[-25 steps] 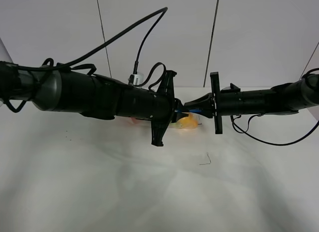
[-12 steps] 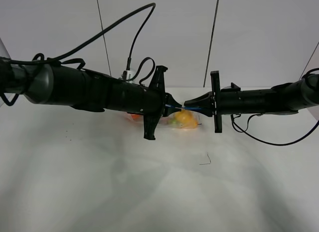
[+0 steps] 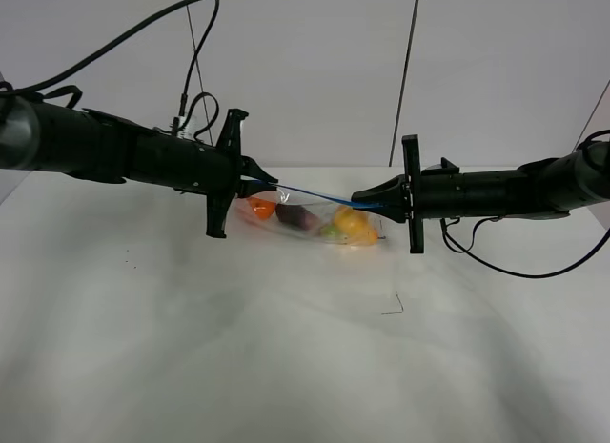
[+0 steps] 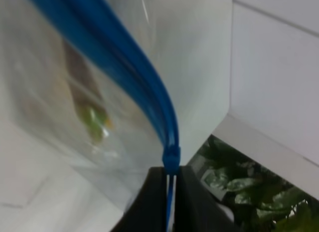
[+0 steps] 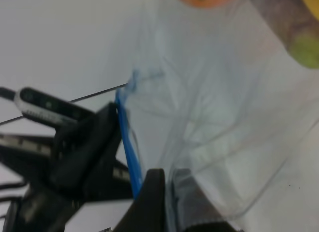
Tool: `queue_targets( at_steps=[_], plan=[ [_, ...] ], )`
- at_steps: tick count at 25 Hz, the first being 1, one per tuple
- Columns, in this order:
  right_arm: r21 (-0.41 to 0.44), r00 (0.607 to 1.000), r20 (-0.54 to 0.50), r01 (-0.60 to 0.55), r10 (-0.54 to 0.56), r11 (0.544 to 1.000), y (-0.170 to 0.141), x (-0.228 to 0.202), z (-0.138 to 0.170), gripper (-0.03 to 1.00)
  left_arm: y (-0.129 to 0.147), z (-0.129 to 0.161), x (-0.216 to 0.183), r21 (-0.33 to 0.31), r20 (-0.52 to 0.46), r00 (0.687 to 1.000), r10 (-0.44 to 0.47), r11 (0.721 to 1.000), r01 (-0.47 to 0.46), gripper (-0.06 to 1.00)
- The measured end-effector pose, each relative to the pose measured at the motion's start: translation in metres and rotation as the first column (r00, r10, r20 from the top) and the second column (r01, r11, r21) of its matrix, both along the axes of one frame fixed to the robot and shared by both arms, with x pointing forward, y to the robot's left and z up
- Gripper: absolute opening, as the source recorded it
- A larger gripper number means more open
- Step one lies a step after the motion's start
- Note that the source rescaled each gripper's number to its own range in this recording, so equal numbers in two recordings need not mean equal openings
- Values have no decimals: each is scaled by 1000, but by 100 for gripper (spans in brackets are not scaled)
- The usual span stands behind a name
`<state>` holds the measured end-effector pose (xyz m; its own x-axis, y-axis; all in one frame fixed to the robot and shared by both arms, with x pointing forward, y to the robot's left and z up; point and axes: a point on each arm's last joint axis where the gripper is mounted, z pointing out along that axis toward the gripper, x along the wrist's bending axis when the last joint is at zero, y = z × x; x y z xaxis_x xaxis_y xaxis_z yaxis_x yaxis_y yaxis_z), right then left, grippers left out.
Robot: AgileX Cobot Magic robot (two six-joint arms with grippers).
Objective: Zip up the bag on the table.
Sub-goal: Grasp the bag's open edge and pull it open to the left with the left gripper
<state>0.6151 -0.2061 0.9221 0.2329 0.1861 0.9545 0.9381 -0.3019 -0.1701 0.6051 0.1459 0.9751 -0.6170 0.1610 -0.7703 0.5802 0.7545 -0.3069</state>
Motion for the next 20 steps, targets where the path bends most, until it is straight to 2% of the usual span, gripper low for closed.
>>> queue_targets(
  at_steps=[7,11,14,20],
  plan=[
    [1,1000,0,-2,2,1000,0,0,0,0,63,-4,14,79,6,1000,30,996,-30,1],
    [1,1000,0,-5,5,1000,0,0,0,0,89,-7,17,135,10,999,45,990,-46,1],
    [0,1000,0,-8,8,1000,1,-1,0,0,101,-9,16,171,8,999,31,985,-32,0],
    [0,1000,0,-10,10,1000,2,-1,0,0,104,-10,15,186,3,1000,10,982,-10,0]
  ],
)
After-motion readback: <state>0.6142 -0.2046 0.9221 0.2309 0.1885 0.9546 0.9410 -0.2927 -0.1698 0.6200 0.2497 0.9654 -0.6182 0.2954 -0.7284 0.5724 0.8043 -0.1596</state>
